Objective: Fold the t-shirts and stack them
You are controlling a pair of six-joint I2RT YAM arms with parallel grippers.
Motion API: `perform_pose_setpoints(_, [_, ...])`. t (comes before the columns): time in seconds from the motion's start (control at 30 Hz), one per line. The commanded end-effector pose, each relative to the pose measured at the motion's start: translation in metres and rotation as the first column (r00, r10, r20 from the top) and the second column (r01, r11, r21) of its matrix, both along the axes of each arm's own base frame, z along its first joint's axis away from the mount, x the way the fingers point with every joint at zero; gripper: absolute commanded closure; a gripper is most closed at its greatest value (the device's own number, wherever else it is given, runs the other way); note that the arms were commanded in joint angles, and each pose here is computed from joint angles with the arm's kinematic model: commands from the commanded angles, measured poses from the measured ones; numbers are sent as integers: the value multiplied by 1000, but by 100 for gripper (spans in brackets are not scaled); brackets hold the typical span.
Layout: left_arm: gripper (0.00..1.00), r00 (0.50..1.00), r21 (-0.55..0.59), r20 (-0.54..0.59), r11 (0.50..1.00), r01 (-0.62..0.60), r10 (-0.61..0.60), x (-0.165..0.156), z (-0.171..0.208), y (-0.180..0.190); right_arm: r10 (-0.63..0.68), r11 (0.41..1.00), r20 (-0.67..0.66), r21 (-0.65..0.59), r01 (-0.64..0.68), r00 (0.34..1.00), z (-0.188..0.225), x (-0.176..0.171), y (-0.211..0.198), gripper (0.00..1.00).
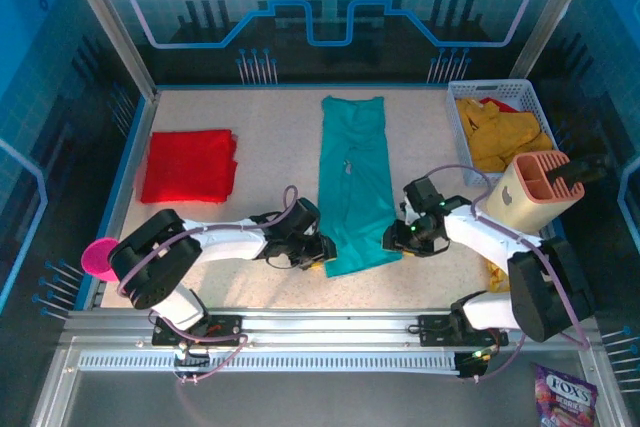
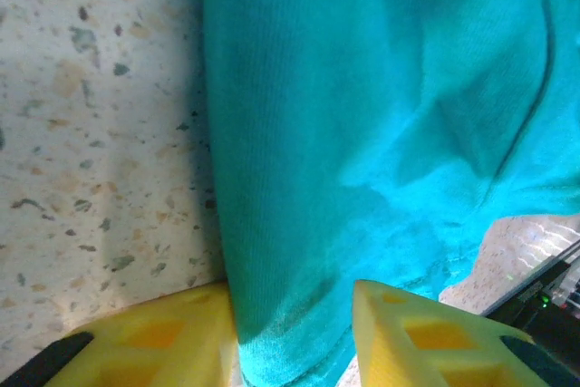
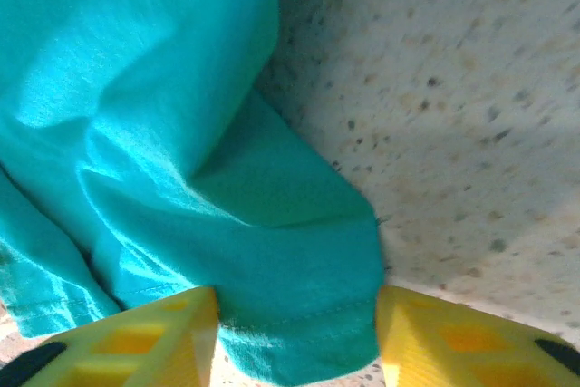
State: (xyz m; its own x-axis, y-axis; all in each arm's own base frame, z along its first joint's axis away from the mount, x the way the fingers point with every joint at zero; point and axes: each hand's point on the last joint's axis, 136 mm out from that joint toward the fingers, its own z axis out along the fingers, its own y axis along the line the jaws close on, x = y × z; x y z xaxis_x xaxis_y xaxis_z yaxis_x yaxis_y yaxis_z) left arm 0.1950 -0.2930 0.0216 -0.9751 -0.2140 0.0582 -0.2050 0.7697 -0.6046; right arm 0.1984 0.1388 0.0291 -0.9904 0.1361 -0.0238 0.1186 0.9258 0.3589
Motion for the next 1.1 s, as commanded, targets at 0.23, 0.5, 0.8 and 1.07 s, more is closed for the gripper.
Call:
perform_pose_setpoints(0.23, [85,1000,39,24,999,18,-19,1,3,-5,-122,991,-46,-56,119,992,-7,-30,-8,94])
perform_pose_setpoints(0.5, [95,997,59,-9,995,78,-77,-10,6,-1,-222,975,-47,-2,222,974,-3,-55,-14,81])
perform_pose_setpoints(0.8, [93,991,53,-52,991,122,-119,-28,3,6,-210,978,-79,-23,209,975,-5,-71,-20,58])
perform_pose_setpoints(1.07, [45,990,30,-39,990,137,-136,-29,13,3,-175,984,-19,-20,175,984,3,-61,-21,27])
